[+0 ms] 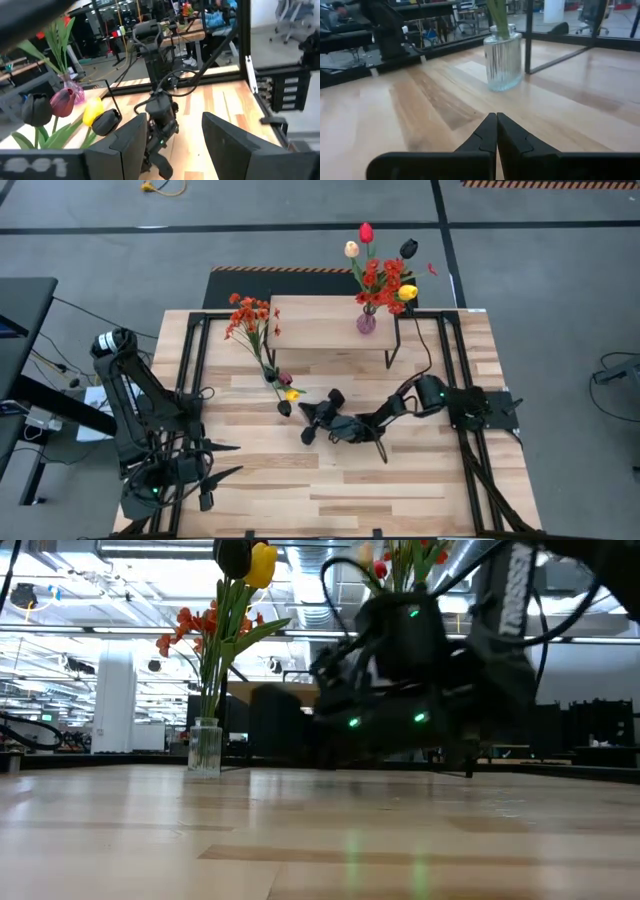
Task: Pick and place flowers into a vace then onto a shelf
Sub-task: Adjust the transparent vase with the flowers on the table
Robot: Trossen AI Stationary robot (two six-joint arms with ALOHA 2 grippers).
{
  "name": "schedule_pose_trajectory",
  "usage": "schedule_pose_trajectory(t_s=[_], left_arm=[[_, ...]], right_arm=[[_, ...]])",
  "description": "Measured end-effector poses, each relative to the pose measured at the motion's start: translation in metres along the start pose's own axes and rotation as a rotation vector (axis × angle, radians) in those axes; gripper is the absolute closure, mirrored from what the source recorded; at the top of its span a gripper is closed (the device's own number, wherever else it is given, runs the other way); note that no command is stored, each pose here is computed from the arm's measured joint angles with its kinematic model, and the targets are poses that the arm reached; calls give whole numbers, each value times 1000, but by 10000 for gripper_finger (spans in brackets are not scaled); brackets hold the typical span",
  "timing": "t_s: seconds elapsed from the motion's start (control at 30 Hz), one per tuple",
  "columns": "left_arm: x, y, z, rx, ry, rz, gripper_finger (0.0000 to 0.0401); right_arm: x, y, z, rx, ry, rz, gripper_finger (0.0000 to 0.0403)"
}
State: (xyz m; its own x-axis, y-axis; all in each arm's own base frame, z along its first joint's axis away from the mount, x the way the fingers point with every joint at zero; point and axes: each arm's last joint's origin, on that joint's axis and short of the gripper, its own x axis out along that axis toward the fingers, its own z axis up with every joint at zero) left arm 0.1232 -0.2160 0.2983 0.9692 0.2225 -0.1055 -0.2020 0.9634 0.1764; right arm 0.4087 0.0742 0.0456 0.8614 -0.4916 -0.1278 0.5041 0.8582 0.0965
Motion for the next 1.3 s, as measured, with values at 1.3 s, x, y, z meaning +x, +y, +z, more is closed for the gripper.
schedule_pose_trajectory(t_s=[1.3], left_arm=[[-1,-1,13,231,-21,-20,218]], right_arm=[[76,9,31,-163,-27,207,403]])
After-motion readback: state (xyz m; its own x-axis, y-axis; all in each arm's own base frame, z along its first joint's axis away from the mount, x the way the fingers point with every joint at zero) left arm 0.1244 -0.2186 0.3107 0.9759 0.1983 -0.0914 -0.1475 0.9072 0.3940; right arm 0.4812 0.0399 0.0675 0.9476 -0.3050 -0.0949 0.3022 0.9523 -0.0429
